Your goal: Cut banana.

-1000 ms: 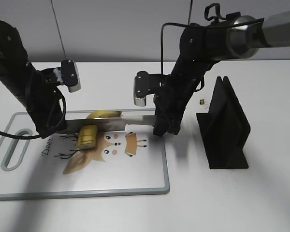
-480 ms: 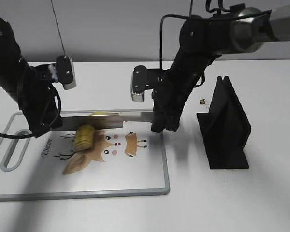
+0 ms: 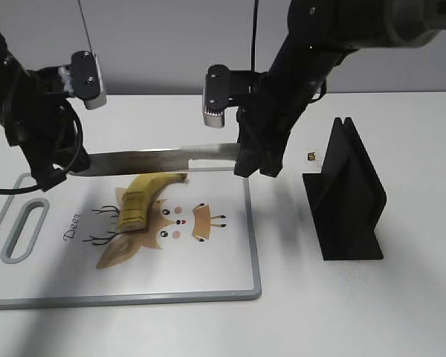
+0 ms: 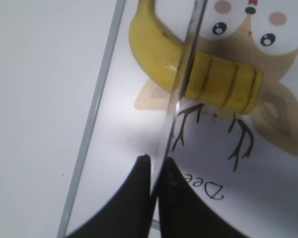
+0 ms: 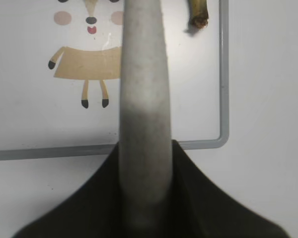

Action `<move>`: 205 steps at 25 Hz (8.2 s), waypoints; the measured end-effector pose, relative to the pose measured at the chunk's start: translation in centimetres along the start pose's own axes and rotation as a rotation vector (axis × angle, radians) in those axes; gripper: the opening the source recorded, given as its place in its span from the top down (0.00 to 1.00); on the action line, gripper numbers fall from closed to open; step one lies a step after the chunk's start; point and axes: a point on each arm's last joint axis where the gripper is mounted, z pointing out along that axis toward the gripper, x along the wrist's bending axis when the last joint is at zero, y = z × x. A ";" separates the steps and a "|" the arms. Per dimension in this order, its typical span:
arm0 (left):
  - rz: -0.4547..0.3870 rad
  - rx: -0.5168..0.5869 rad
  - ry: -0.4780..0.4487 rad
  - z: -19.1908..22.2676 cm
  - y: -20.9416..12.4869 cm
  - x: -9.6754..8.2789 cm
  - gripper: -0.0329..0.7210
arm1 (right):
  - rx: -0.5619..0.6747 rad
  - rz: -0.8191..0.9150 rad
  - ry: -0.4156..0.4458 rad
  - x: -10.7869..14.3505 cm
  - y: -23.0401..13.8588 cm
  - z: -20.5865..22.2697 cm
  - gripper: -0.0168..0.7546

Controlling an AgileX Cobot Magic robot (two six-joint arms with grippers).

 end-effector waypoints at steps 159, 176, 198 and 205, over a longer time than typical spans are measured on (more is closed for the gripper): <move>-0.991 -0.474 0.735 -17.3 -15.5 -28.0 0.29 | -0.067 1.103 -0.270 17.7 -9.7 -19.5 0.21; -0.991 -0.474 0.735 -17.3 -15.5 -28.0 0.30 | -0.416 0.868 -0.487 29.8 -15.9 -21.1 0.21; -0.990 -0.476 0.733 -17.3 -15.5 -28.0 0.30 | -0.599 0.860 -0.738 34.9 -18.5 -22.1 0.22; -0.990 -0.475 0.734 -17.3 -15.5 -28.0 0.30 | -0.576 0.973 -0.843 34.8 -18.3 -22.0 0.22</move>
